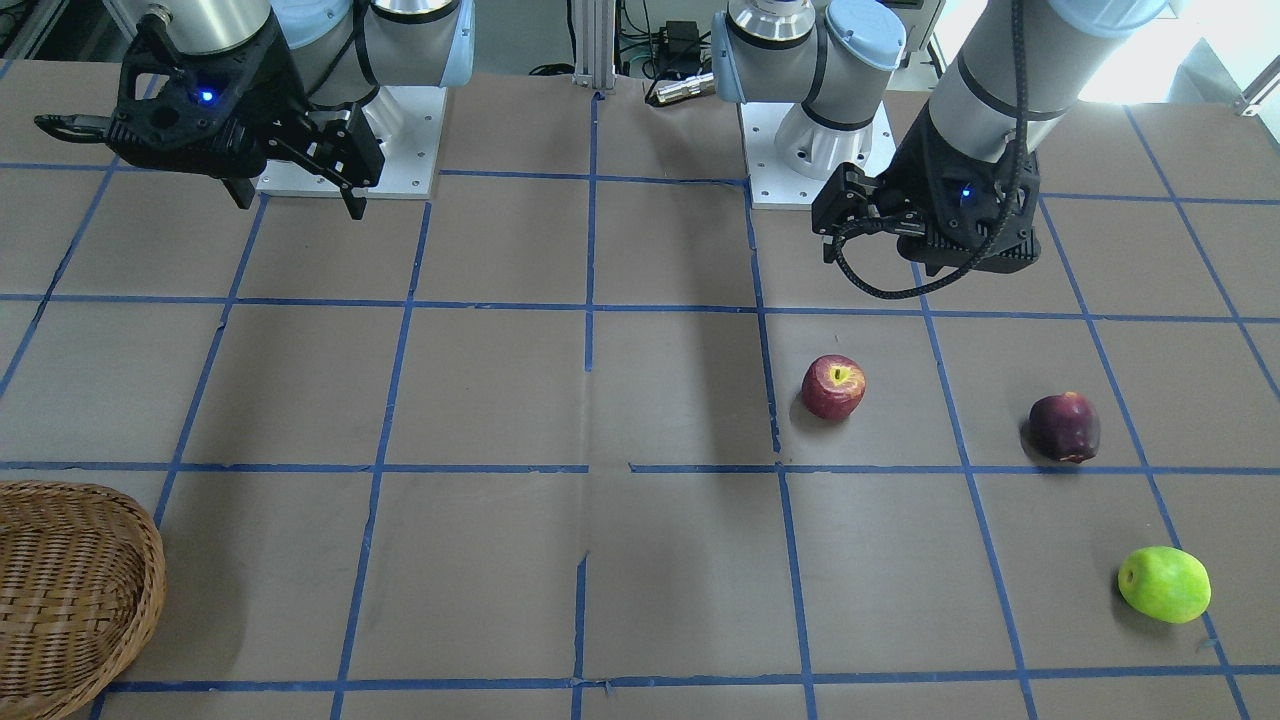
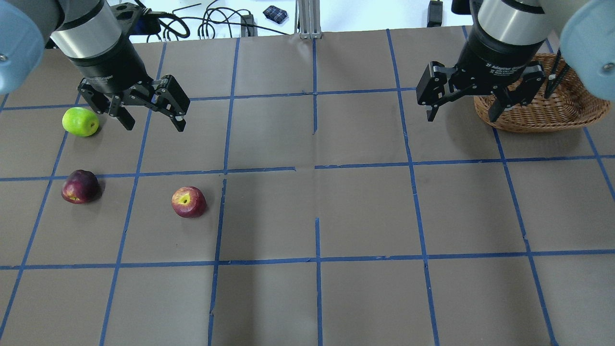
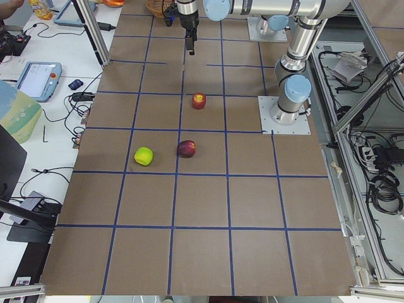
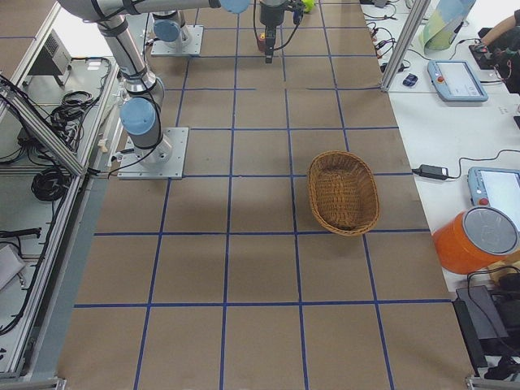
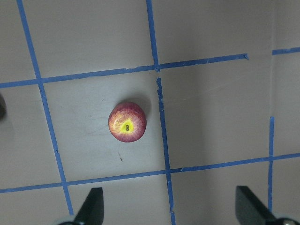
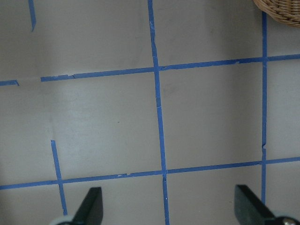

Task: Put all apples into basket
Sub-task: 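Reach the left gripper down and grasp the red-and-yellow apple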

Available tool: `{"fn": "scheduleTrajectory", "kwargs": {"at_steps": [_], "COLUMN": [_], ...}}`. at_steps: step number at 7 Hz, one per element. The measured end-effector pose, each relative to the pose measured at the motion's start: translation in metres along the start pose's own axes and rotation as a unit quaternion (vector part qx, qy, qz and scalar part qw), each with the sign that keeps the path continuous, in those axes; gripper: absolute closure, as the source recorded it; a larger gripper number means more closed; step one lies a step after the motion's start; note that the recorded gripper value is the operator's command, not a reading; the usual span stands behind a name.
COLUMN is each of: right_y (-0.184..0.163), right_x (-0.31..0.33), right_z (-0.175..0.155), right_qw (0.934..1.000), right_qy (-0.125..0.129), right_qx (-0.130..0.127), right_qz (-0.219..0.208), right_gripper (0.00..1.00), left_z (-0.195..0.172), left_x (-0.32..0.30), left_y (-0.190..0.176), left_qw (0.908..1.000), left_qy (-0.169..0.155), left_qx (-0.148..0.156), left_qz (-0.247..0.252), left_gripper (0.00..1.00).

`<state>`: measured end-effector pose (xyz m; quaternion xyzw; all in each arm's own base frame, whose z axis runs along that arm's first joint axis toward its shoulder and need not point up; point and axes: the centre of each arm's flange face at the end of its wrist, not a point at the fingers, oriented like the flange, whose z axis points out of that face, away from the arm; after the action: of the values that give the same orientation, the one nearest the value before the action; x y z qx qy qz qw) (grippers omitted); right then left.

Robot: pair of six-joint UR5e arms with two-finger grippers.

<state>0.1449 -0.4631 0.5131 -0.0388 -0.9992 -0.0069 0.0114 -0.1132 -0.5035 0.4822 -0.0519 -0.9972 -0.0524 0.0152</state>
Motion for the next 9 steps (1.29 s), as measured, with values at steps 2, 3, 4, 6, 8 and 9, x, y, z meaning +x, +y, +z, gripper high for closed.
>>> {"fn": "scheduleTrajectory", "kwargs": {"at_steps": [2, 3, 4, 6, 8, 9], "right_y": [0.000, 0.001, 0.001, -0.002, -0.003, -0.003], "right_x": [0.000, 0.000, -0.001, -0.001, 0.000, 0.000], "right_z": [0.002, 0.001, 0.001, -0.003, -0.003, -0.002], "right_qw": [1.0000, 1.0000, 1.0000, 1.0000, 0.9999, 0.9999], "right_qy": [-0.001, -0.001, -0.001, -0.002, -0.002, -0.002], "right_qx": [-0.003, -0.002, -0.001, 0.008, 0.014, 0.013], "right_qz": [0.003, 0.004, 0.004, 0.002, 0.002, 0.003], "right_gripper": [0.00, 0.00, 0.00, 0.00, 0.00, 0.00], "left_z": [0.003, 0.013, 0.037, 0.094, 0.138, 0.156], "left_x": [0.001, -0.002, -0.023, -0.083, -0.103, -0.107], "left_y": [0.007, 0.010, 0.007, -0.015, -0.031, -0.039], "left_qw": [1.0000, 0.9999, 0.9994, 0.9978, 0.9967, 0.9969], "left_qy": [0.000, 0.003, 0.009, 0.018, 0.039, 0.045], "left_qx": [-0.003, -0.014, -0.028, -0.018, -0.030, -0.034], "left_qz": [0.002, -0.003, -0.019, -0.060, -0.065, -0.054], "left_gripper": [0.00, 0.00, 0.00, 0.00, 0.00, 0.00]}}
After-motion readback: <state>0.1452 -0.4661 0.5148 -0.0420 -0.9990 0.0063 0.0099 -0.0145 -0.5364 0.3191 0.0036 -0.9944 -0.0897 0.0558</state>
